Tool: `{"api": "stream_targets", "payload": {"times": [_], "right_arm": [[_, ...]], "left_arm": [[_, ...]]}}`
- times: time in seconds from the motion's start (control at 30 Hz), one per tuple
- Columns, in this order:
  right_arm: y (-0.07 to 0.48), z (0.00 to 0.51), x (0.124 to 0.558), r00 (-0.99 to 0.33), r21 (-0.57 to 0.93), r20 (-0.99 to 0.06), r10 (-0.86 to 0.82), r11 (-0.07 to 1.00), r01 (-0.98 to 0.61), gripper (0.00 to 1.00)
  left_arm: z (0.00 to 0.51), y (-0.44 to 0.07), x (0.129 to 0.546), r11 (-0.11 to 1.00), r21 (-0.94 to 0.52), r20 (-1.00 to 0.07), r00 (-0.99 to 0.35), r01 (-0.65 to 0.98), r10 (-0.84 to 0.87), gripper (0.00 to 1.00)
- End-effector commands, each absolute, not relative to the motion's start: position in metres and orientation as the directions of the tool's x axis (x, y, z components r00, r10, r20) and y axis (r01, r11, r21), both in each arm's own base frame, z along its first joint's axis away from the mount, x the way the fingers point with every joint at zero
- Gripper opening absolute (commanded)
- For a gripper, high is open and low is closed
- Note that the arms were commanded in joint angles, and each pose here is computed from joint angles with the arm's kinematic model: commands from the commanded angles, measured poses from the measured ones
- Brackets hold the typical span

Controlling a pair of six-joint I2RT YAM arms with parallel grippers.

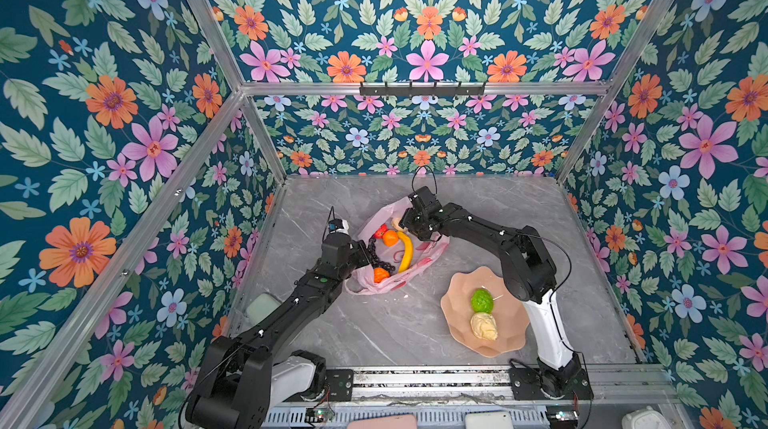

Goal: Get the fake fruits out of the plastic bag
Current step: 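Move the open right gripper back into the bag toward the fruits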

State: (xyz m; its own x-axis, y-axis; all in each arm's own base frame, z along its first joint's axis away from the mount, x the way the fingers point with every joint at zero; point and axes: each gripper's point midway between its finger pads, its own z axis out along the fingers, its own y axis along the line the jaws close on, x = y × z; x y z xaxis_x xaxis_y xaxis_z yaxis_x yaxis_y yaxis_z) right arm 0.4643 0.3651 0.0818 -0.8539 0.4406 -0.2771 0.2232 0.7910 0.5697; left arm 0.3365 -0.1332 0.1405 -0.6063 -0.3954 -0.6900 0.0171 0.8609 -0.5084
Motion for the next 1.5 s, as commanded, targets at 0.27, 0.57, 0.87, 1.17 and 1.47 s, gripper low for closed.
{"api": "stream_targets", "payload": {"times": [0.27, 0.57, 0.87, 1.17, 1.47], "right_arm": [[0.371, 0.073, 0.483, -0.840, 0.559, -0.278, 0.466, 0.789, 0.253, 0.68], [0.380, 0.082, 0.497, -0.838, 0.567, -0.296, 0.458, 0.790, 0.232, 0.73], [0.378, 0.066, 0.499, -0.851, 0.526, -0.274, 0.448, 0.811, 0.257, 0.72], [0.378, 0.054, 0.500, -0.857, 0.502, -0.278, 0.435, 0.826, 0.256, 0.78], [0.376, 0.050, 0.502, -0.862, 0.478, -0.285, 0.419, 0.842, 0.251, 0.77]], "left_arm": [[0.136, -0.131, 0.333, 0.864, -0.503, -0.685, -0.612, 0.004, -0.395, 0.00], [0.133, -0.130, 0.332, 0.867, -0.497, -0.684, -0.615, 0.002, -0.391, 0.00], [0.131, -0.129, 0.331, 0.870, -0.492, -0.685, -0.615, -0.002, -0.389, 0.00], [0.131, -0.129, 0.332, 0.869, -0.494, -0.684, -0.617, -0.001, -0.390, 0.00], [0.130, -0.129, 0.331, 0.871, -0.491, -0.684, -0.617, -0.003, -0.388, 0.00]]}}
